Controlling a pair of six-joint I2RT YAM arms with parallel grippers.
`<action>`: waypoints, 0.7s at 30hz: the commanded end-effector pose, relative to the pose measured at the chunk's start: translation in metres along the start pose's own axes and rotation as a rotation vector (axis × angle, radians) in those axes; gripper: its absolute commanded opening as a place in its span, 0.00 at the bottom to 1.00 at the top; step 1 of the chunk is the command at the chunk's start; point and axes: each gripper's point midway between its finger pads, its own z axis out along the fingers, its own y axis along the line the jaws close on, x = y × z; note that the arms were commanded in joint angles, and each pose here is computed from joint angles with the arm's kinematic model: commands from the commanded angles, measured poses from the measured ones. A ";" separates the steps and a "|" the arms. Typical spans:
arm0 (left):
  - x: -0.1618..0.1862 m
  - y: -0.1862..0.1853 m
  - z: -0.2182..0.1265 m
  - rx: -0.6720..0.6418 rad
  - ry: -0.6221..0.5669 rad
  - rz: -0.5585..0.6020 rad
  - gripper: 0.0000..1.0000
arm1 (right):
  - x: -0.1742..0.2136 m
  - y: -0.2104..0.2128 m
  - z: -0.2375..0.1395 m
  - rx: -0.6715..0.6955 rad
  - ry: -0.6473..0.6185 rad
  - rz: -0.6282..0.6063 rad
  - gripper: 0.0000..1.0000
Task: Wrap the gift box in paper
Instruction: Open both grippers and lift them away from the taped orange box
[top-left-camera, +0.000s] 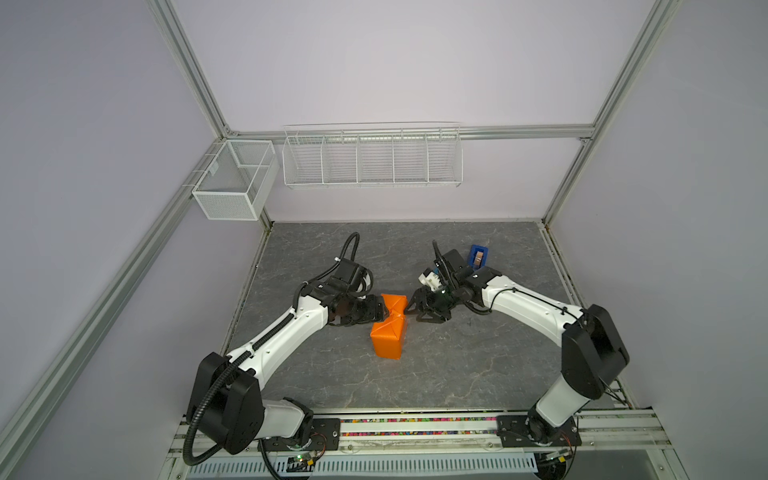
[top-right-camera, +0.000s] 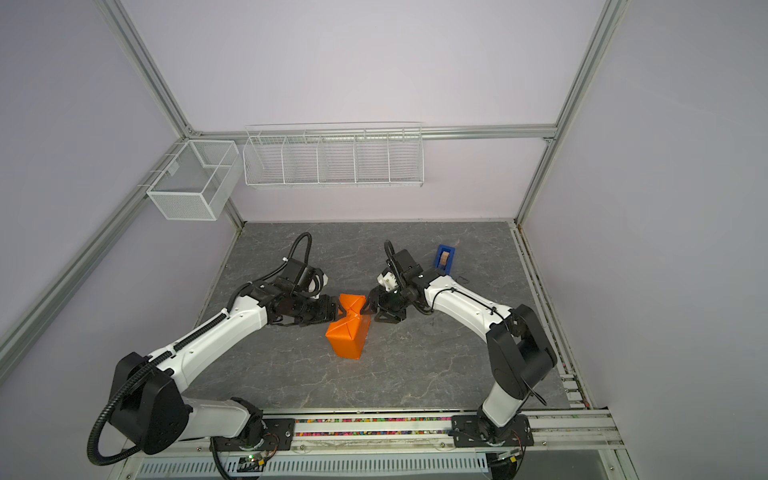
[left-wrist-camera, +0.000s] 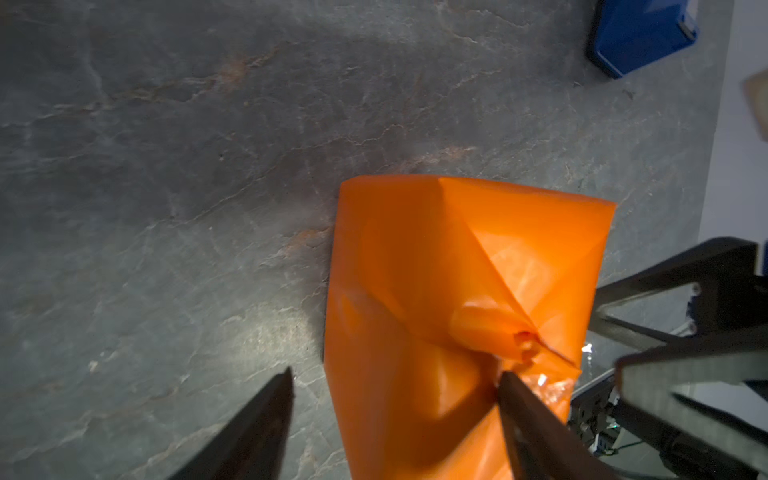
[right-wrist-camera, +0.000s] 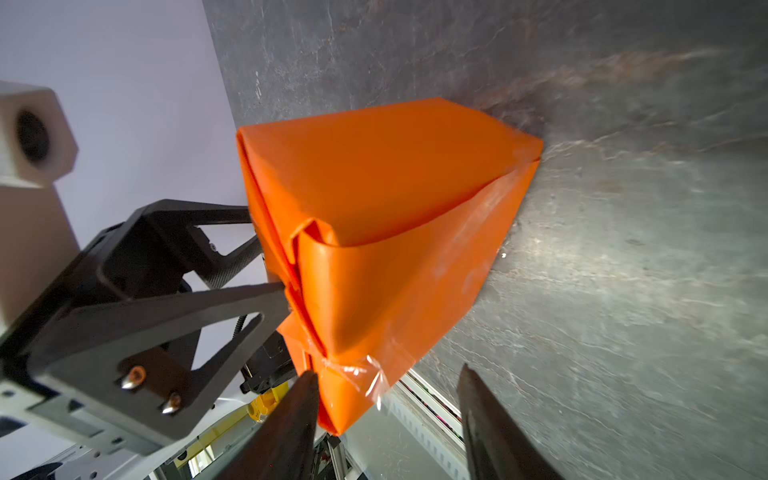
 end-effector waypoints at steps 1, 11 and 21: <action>0.002 0.002 -0.016 -0.105 0.013 0.033 1.00 | 0.001 -0.008 -0.023 0.021 -0.037 -0.008 0.64; -0.003 -0.031 0.001 -0.203 0.067 0.146 1.00 | 0.003 -0.036 -0.057 0.035 -0.096 0.024 0.69; 0.020 -0.025 0.038 -0.292 0.169 0.173 0.99 | 0.006 -0.043 -0.068 0.024 -0.116 0.021 0.71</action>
